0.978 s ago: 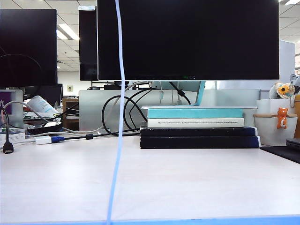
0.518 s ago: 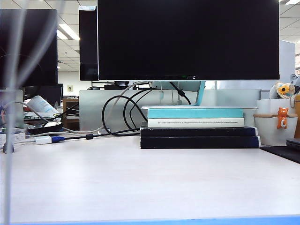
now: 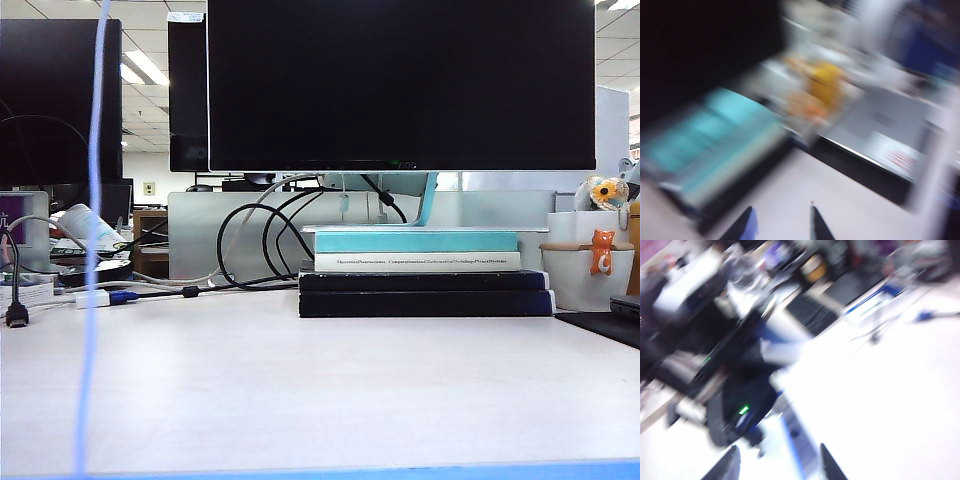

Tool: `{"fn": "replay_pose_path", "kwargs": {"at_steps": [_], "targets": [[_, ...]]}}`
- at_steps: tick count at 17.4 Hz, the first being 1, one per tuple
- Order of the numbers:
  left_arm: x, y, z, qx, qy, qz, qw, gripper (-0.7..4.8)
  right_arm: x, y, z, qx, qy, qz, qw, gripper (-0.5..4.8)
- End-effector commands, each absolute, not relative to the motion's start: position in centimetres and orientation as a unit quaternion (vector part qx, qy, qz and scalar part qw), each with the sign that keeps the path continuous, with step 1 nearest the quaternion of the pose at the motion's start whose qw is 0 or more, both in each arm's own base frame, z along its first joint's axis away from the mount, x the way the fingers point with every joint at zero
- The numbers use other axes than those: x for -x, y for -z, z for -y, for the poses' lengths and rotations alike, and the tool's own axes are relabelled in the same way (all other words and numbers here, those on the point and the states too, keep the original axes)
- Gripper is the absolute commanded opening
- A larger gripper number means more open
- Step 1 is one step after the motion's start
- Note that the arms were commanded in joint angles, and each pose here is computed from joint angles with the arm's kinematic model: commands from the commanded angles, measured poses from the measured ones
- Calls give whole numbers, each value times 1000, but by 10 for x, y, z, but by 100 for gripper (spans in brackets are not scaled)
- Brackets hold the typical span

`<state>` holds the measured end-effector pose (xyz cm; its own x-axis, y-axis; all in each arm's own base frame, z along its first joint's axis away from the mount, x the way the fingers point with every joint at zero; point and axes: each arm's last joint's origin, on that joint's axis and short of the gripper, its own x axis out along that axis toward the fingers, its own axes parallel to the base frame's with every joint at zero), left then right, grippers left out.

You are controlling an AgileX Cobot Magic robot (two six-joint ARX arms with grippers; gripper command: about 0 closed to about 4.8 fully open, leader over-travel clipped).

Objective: Unfold the white charging cable into a straight cable.

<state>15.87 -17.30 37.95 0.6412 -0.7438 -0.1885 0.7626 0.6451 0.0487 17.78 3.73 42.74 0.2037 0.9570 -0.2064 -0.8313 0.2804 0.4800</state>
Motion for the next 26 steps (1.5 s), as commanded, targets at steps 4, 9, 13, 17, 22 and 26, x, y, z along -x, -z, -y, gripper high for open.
{"fn": "replay_pose_path", "kwargs": {"at_steps": [4,9,13,17,22,26], "targets": [[-175,-389,188,-24,382,10,924,146,-166,-424,-83,-102,-683,-258,675,299],[-180,-388,195,10,407,13,913,146,-167,-411,-118,-71,-699,-305,643,302],[-177,-398,196,51,443,38,894,146,-179,-396,-140,-61,-706,-336,620,302],[-178,-396,198,63,454,25,888,147,-189,-388,-150,-59,-710,-340,613,283],[-180,-394,200,64,453,23,889,147,-192,-390,-154,-58,-725,-318,608,73],[-184,-386,204,41,461,5,886,273,-193,-392,-155,-56,-730,-307,608,-5]]}}
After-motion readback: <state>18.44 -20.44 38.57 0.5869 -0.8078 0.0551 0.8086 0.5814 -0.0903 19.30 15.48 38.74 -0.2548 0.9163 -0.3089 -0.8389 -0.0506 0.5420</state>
